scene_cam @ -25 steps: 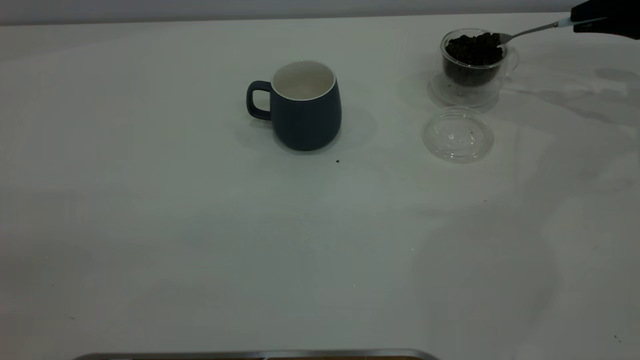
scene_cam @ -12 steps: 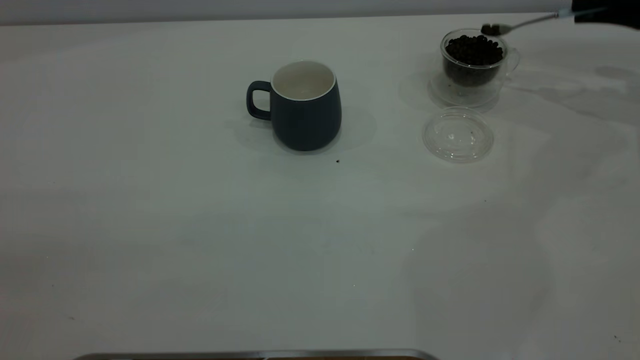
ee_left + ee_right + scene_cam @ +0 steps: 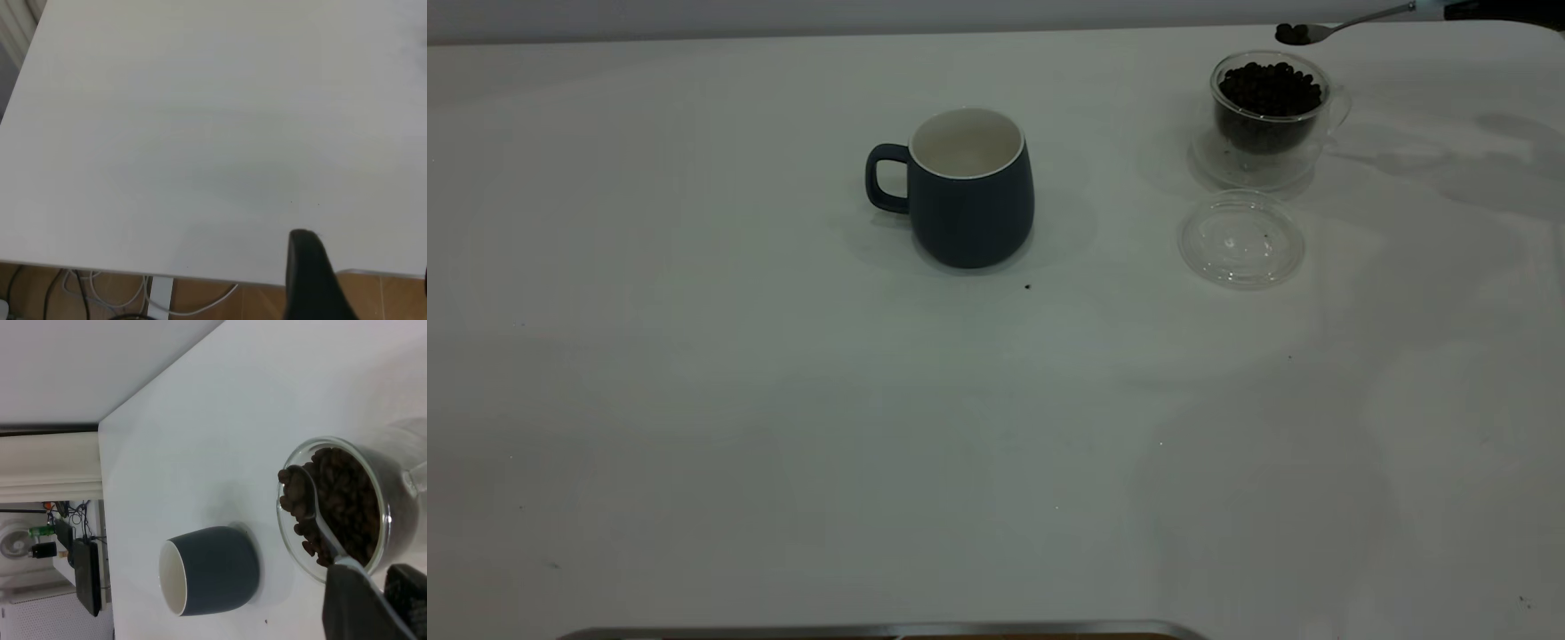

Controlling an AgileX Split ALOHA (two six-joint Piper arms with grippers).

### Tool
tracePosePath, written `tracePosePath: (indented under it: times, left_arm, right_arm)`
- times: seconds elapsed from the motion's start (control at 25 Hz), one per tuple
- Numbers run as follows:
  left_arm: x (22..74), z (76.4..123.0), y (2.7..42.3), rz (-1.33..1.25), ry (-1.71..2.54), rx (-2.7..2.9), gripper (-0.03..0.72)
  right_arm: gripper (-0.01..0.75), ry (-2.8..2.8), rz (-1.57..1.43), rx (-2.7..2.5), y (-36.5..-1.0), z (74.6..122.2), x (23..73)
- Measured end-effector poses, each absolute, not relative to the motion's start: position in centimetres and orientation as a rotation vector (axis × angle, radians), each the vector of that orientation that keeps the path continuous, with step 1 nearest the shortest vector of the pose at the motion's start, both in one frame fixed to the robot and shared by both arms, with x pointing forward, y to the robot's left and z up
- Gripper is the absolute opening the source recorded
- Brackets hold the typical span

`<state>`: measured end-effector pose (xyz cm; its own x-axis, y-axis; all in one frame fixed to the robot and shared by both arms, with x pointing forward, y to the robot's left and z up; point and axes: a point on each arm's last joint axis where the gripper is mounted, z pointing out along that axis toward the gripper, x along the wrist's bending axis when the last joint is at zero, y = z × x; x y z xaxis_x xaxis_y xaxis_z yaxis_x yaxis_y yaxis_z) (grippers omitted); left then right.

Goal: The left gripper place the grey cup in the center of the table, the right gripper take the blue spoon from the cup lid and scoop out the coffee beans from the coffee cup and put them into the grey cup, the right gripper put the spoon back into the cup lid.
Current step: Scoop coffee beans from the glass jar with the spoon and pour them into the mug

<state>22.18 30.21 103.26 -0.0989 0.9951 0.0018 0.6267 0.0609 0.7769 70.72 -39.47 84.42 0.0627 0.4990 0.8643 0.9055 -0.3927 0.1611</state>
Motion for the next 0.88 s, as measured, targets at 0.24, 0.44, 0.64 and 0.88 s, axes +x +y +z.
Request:
tracePosePath:
  times: [0.24,0.44,0.64,0.88]
  left_arm:
    - [22.2,103.3,30.2,0.853,1.786,1.619,0.474]
    - [22.2,103.3,30.2,0.854,1.785,1.62,0.474]
    - [22.2,103.3,30.2,0.855,1.785,1.62,0.474]
    - [22.2,103.3,30.2,0.855,1.785,1.62,0.474]
  right_arm:
    - [0.1,-1.404,-1.267,-1.907,-38.6,84.4,70.9]
    - [0.1,-1.427,-1.256,-1.869,-36.6,84.5,71.3]
    - [0.1,-1.445,-1.249,-1.827,-34.4,84.6,71.6]
    - [0.1,-1.474,-1.234,-1.766,-31.3,84.7,71.9]
